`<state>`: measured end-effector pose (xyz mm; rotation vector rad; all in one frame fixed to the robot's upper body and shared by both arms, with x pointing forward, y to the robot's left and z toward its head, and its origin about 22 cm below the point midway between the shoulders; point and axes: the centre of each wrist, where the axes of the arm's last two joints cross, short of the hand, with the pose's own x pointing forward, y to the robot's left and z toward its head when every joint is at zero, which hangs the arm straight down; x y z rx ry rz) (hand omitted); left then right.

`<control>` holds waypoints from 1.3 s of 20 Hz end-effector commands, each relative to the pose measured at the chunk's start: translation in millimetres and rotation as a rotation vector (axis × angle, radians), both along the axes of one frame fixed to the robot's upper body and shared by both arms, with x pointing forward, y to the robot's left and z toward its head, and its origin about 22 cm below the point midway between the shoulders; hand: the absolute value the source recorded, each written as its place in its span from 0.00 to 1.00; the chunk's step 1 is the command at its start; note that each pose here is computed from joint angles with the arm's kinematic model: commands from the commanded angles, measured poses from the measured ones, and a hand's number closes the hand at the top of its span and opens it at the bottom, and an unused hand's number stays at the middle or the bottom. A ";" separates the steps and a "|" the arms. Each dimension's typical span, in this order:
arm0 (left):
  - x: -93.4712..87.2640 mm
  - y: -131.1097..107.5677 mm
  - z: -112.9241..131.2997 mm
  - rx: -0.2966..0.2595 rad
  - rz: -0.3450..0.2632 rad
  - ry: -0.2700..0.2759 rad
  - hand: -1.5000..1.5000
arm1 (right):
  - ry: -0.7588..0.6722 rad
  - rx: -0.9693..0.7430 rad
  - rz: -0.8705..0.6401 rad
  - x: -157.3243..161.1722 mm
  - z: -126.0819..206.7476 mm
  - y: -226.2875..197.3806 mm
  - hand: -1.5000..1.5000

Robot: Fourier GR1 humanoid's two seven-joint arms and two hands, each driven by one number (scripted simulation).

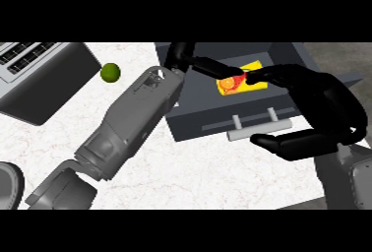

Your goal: Pick up the cup, place it into the drawer and close the drawer

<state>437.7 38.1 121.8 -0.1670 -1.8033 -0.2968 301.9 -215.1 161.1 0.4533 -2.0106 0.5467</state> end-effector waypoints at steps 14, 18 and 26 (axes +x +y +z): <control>0.5 3.2 0.2 -0.239 0.114 -0.083 0.00 | 0.030 -0.742 0.046 -20.4 -15.7 -9.7 0.00; -1.4 15.0 -18.5 -0.315 0.096 -0.084 0.00 | 0.094 -0.781 -0.021 -26.9 -72.6 4.3 0.00; -10.6 51.4 -57.6 -0.348 0.101 -0.078 0.00 | 0.186 -0.994 0.029 11.2 -151.4 14.1 0.00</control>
